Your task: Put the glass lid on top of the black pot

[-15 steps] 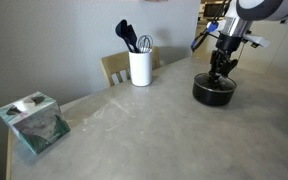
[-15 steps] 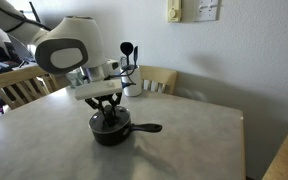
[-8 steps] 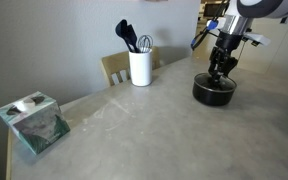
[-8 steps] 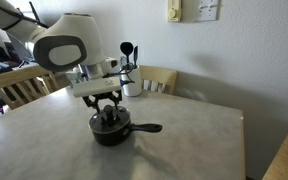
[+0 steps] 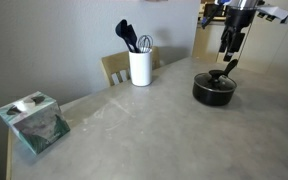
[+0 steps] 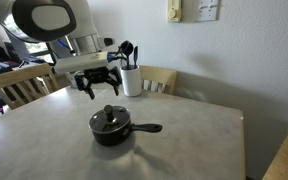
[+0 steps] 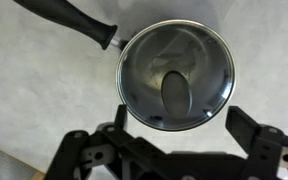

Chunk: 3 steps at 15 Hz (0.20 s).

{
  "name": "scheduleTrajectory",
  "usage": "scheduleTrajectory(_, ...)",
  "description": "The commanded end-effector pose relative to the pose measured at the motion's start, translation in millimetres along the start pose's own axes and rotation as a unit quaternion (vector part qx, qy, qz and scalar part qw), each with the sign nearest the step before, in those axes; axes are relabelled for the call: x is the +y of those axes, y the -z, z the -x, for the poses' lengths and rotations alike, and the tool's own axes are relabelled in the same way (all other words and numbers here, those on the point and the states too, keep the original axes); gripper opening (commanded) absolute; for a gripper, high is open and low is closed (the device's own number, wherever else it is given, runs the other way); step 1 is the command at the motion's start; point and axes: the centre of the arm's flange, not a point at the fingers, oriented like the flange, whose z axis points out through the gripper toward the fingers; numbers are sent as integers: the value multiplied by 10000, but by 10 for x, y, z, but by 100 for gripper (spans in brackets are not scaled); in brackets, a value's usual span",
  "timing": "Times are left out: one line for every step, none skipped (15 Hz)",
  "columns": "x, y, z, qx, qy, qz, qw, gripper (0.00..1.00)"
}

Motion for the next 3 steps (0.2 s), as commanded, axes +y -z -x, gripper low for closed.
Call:
scheduleTrajectory(-5, 50, 18, -48, -139, -58, 9999, 100)
scheduleTrajectory(-7, 97, 31, -75, -223, -94, 9997, 100)
scheduleTrajectory(-8, 123, 39, -85, -258, -105, 9996, 100)
